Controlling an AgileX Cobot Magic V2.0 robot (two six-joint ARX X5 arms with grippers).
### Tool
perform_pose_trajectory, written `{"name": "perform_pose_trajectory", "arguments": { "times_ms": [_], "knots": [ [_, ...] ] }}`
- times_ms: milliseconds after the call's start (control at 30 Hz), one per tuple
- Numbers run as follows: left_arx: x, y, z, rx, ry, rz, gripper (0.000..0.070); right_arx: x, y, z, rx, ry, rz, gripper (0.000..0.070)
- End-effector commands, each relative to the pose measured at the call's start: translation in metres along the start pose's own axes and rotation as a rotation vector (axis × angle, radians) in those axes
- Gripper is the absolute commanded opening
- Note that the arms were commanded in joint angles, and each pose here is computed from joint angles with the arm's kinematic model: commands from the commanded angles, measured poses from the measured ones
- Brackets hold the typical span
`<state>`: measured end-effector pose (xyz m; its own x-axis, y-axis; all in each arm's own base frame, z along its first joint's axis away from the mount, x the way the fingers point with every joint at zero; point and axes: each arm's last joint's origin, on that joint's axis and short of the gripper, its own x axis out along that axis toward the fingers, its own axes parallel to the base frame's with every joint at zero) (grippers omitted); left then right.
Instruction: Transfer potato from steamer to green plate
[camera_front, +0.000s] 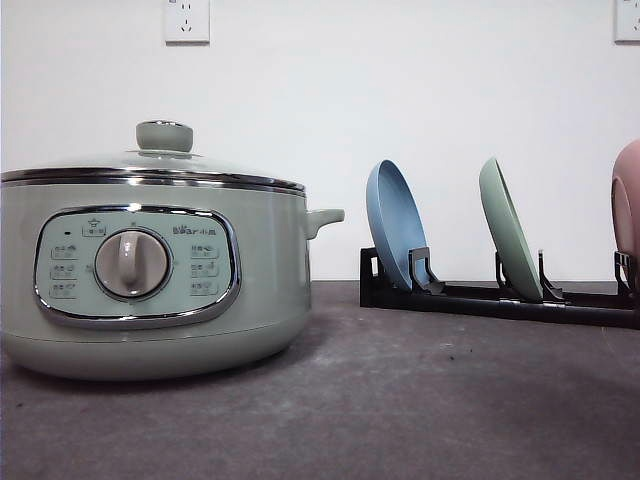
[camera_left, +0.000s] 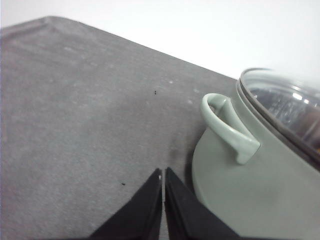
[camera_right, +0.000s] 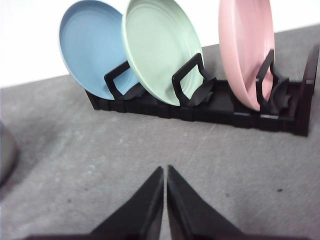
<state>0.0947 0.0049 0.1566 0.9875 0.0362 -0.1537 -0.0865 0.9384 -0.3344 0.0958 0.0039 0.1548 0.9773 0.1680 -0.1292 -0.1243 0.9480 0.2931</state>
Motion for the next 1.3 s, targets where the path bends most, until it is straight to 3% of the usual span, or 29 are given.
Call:
{"name": "perform_pose_trajectory", "arguments": {
  "times_ms": [0,267,600,733,967,1267],
  "knots": [
    [0.002,0.002,-0.006,-0.077,0.021,0.004,0.0,0.0,0.0,0.0,0.068,-0.005,0.005,0.0],
    [-0.007,-0.008,0.016,-0.118,-0.021,-0.062,0.0001,-0.003,0.005,0.012,0.13,-0.046,0.045,0.0],
    [-0.027,-0.026,0.067,-0.107,-0.088,-0.11,0.0001,-0.028,0.025,0.067,0.086,-0.206,0.101,0.0],
    [-0.033,-0.036,0.09,-0.055,-0.071,-0.145,0.0001,-0.039,0.034,0.091,0.05,-0.223,0.103,0.0],
    [-0.036,-0.054,0.13,0.077,0.034,-0.231,0.0001,-0.047,0.047,0.132,-0.024,-0.151,0.082,0.0],
    [-0.026,-0.073,0.166,0.172,0.231,-0.391,0.0001,-0.032,0.062,0.176,-0.127,0.104,0.173,0.0]
  ]
}}
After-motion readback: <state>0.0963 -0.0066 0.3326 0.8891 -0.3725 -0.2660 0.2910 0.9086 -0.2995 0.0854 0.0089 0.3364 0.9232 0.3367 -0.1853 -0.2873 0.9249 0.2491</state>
